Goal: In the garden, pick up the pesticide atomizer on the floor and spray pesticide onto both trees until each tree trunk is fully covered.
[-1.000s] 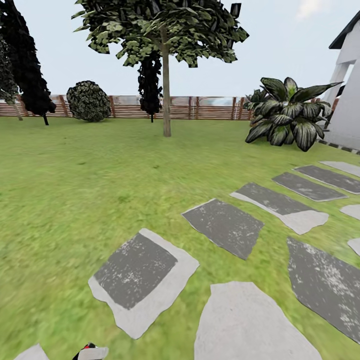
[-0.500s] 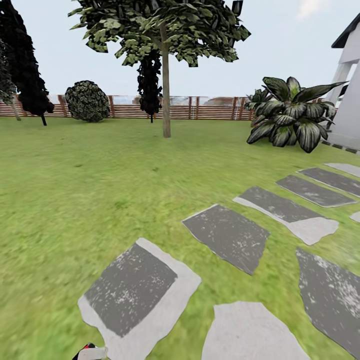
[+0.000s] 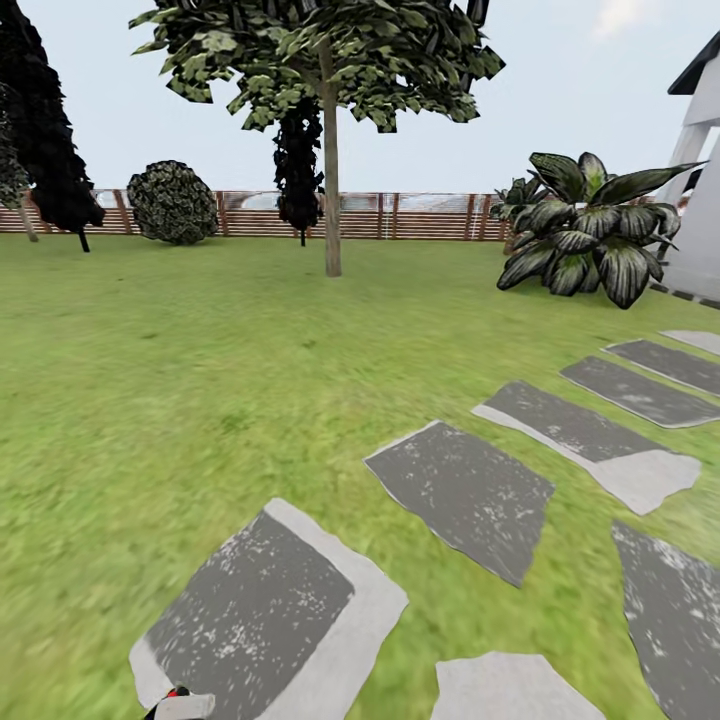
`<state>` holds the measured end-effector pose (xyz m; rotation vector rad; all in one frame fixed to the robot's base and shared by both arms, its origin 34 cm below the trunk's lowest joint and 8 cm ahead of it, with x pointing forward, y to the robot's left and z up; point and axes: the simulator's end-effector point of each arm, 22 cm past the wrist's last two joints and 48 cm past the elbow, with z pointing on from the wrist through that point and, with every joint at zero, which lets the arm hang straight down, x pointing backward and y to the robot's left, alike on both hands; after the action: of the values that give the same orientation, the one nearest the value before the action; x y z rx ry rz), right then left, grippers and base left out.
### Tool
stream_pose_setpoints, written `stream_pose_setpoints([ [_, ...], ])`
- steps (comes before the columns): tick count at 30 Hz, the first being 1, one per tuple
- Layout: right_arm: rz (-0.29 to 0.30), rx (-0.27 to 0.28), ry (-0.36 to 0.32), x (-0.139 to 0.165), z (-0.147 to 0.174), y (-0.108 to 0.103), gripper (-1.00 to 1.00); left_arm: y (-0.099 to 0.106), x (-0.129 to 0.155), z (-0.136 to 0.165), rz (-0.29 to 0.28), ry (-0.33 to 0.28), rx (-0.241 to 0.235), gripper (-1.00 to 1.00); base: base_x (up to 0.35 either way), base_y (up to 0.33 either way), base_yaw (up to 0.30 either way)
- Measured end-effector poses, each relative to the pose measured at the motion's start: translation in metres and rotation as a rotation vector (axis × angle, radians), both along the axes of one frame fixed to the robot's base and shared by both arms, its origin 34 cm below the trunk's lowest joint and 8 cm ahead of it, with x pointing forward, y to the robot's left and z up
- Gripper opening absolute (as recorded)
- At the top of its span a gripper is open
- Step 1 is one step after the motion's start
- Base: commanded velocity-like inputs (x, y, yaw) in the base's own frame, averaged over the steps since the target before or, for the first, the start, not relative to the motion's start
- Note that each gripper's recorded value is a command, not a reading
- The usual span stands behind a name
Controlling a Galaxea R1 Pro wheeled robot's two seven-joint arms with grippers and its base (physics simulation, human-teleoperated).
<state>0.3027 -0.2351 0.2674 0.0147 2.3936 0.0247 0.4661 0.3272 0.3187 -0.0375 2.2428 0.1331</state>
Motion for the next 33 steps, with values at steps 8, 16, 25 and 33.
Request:
stream_pose_setpoints([
  [8,0.0,0.0,0.0,0.0,0.0,0.0,1.0,0.001,-0.001,0.0,0.004,0.002,0.001,-1.0,0.34,0.0,0.0],
  [16,0.0,0.0,0.0,0.0,0.0,0.0,1.0,0.0,-0.001,0.0,0.004,0.001,0.001,-1.0,0.34,0.0,0.0],
  [25,0.002,0.0,0.0,0.0,0.0,0.0,1.0,0.0,0.0,0.0,0.002,0.0,0.001,-1.0,0.34,0.0,0.0],
  [33,-0.008,-0.009,-0.088,0.036,0.016,-0.007,1.0,-0.001,0.0,0.0,0.002,0.0,-0.001,-1.0,0.34,0.0,0.0],
])
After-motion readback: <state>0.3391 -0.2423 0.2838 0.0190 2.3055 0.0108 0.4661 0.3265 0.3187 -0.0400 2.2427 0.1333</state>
